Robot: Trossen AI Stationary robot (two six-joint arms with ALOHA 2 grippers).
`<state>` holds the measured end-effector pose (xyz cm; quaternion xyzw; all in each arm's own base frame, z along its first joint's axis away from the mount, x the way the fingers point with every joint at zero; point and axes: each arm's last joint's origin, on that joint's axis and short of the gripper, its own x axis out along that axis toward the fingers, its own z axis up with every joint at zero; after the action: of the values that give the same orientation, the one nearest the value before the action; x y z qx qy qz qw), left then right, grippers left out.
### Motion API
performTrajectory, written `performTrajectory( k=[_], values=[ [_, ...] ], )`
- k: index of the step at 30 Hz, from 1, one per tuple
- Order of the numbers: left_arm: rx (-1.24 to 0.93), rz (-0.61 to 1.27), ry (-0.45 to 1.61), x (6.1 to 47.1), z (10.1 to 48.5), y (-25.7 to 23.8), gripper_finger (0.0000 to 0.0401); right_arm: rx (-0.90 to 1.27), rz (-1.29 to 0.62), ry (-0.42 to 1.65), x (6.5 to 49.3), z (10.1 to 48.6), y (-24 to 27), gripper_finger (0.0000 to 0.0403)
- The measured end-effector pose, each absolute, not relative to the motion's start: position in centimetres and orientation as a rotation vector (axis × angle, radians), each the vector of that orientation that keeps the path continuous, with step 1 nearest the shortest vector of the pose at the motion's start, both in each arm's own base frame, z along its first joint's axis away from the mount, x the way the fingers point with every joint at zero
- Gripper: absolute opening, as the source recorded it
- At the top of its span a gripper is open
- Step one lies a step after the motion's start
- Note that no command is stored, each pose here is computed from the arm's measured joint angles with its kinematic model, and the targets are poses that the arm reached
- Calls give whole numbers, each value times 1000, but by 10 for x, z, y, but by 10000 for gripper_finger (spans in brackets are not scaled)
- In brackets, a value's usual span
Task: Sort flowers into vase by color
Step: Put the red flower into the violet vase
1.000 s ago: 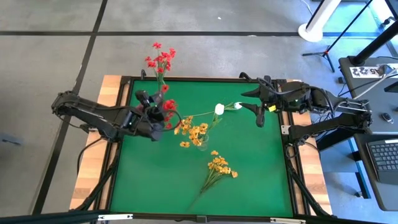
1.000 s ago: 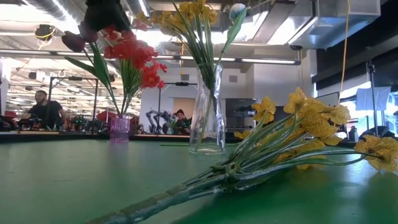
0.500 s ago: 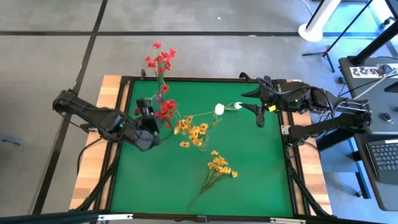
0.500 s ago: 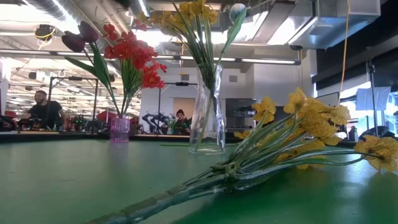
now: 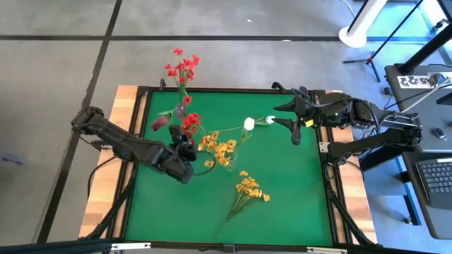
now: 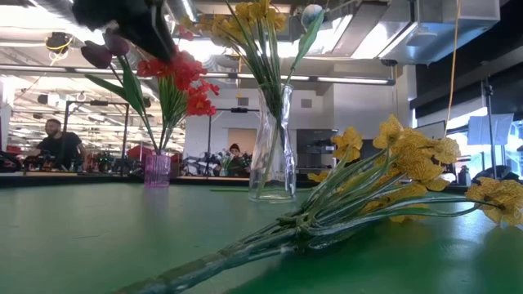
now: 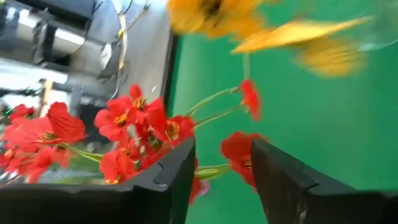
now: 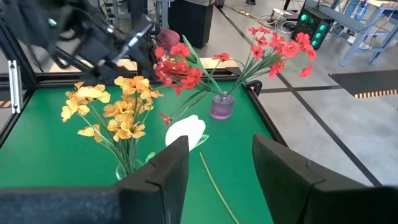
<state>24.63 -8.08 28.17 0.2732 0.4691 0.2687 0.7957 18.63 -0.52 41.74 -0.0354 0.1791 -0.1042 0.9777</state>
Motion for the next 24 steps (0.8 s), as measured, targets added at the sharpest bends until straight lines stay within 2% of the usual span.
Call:
performTrajectory(
  k=[8, 24],
  values=[
    [663, 819, 1034, 254, 281, -41, 103, -71, -209, 362, 186, 417, -5, 175],
    [572, 1122, 1028, 223, 313, 25, 98, -74, -206, 383, 185, 415, -5, 175]
  ],
)
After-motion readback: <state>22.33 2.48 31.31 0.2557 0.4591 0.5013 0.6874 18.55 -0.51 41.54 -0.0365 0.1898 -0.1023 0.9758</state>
